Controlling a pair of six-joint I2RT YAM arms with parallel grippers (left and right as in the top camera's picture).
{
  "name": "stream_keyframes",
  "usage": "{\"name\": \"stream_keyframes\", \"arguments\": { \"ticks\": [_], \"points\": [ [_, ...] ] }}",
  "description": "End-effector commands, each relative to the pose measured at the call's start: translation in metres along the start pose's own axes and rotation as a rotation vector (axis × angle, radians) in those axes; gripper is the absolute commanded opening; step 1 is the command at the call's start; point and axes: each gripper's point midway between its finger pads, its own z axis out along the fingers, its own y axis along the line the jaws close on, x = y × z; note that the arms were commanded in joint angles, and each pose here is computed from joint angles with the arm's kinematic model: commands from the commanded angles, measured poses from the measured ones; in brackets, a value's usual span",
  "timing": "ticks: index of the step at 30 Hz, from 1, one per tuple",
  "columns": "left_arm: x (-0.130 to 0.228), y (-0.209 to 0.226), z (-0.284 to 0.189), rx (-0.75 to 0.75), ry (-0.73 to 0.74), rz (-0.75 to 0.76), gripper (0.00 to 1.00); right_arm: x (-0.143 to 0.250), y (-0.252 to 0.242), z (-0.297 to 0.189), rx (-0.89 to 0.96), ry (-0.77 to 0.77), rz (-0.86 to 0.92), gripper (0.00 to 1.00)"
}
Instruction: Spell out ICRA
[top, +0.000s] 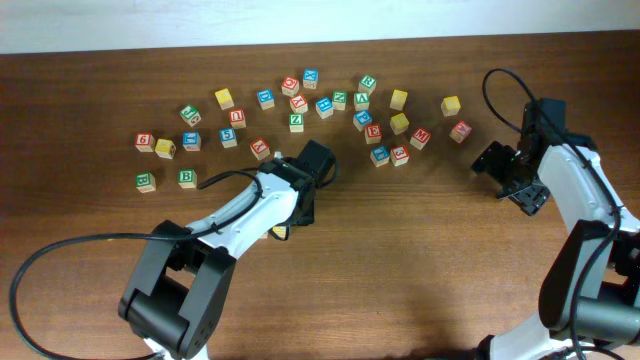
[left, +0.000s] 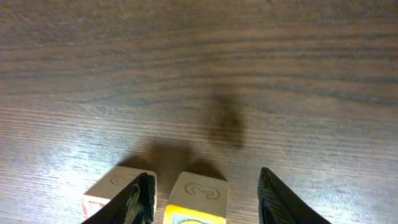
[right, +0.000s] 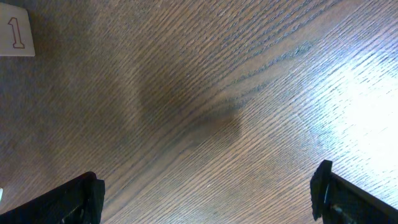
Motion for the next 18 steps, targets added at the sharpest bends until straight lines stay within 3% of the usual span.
{"name": "stream_keyframes", "arguments": {
  "ticks": [1, 6, 10, 18],
  "points": [
    [-0.007, 0.006, 0.006, -0.036, -0.032, 0.035, 0.45, -0.007, 0.002, -0.010, -0.012, -0.033, 0.003, 0.98],
    [-0.017, 0.000, 0.005, -0.011, -0.073, 0.020, 0.34, -0.007, 0.002, -0.010, -0.011, -0.033, 0.003, 0.98],
    [-0.012, -0.012, 0.005, 0.055, -0.044, 0.020, 0.02, -0.007, 0.002, -0.010, -0.011, -0.033, 0.003, 0.98],
    [0.002, -0.034, 0.003, 0.186, 0.038, 0.026, 0.01, -0.007, 0.002, -0.010, -0.012, -0.033, 0.003, 0.98]
  ]
}}
